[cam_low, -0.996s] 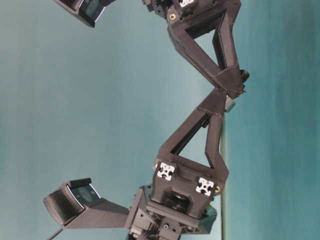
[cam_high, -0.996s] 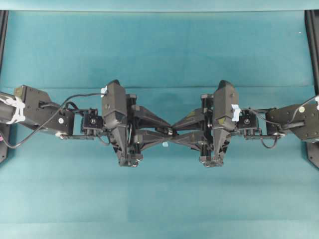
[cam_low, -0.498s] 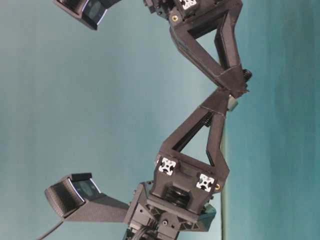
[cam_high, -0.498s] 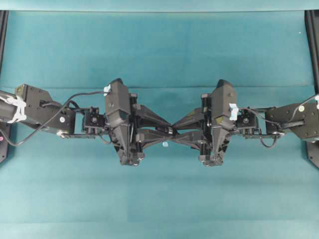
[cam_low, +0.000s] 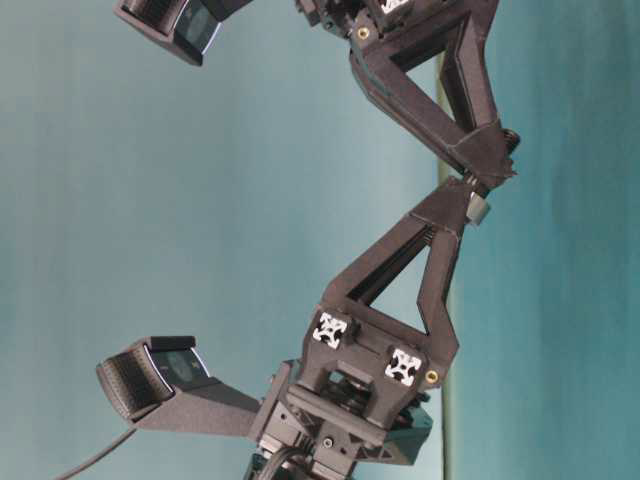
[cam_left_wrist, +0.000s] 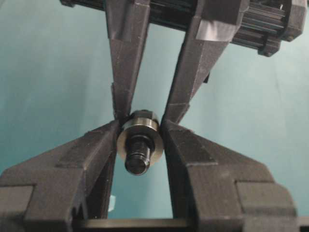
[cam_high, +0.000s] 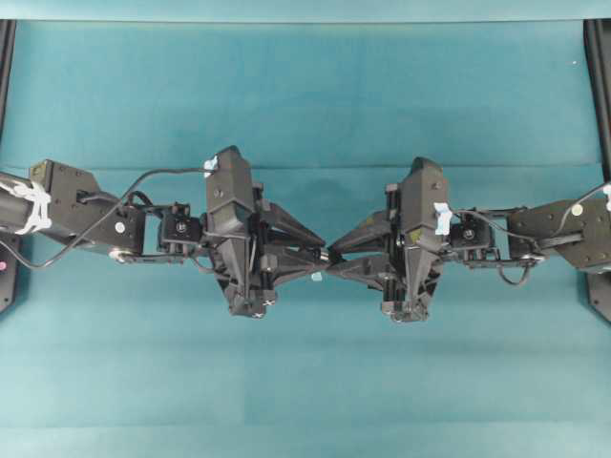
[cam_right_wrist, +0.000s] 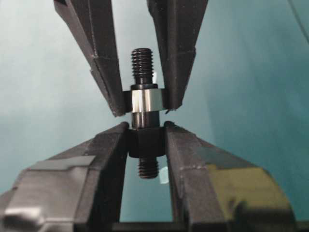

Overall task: Insert the washer onto the shaft with both hands.
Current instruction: 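Open the left gripper and pull it back from the shaft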

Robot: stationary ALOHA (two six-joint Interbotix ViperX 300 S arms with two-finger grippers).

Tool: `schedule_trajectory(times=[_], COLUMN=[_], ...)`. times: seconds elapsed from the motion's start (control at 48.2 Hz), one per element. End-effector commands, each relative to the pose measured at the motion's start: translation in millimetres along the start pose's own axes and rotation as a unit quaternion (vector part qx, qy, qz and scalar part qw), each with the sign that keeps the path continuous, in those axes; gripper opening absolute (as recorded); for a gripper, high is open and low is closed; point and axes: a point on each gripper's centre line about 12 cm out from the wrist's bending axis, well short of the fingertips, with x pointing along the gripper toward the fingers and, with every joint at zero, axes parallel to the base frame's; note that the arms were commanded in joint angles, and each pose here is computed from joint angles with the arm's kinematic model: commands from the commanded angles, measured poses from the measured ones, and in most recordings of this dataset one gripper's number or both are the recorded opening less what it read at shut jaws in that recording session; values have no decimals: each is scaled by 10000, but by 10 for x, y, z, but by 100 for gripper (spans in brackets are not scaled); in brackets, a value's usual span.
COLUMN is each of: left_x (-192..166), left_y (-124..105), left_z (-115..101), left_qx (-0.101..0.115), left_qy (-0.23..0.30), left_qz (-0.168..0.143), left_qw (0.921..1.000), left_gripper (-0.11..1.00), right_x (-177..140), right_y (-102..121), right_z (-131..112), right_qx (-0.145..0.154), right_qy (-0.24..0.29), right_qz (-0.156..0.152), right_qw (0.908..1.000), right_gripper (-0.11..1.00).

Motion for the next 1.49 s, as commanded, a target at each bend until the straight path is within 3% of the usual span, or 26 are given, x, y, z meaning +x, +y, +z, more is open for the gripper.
schedule_trajectory(times=[0.0, 0.104, 0.208, 0.768, 0.996, 1.474], left_x=[18, 33, 40, -129, -337, -610], left_y=[-23, -26, -28, -47, -27, -22], left_z=[114, 128, 130, 171, 123, 80], left_qx=[2, -4, 3, -1, 20, 429], left_qy=[-163, -172, -163, -199, 90, 249], left_qz=[-43, -41, -42, -56, 46, 80], left_qw=[9999, 9998, 9999, 9998, 9999, 9987], left_gripper=[47, 67, 75, 74, 74, 74], right_x=[3, 3, 3, -39, -83, -90], right_y=[33, 33, 33, 40, 41, 39], right_z=[104, 104, 104, 63, -11, -80], right_qx=[-35, -35, -35, -44, -47, -77], right_qy=[-162, -162, -162, -113, 27, 309], right_qz=[50, 50, 50, 62, 56, 22], right_qw=[9998, 9998, 9998, 9999, 10000, 9995], right_gripper=[0, 0, 0, 0, 0, 0])
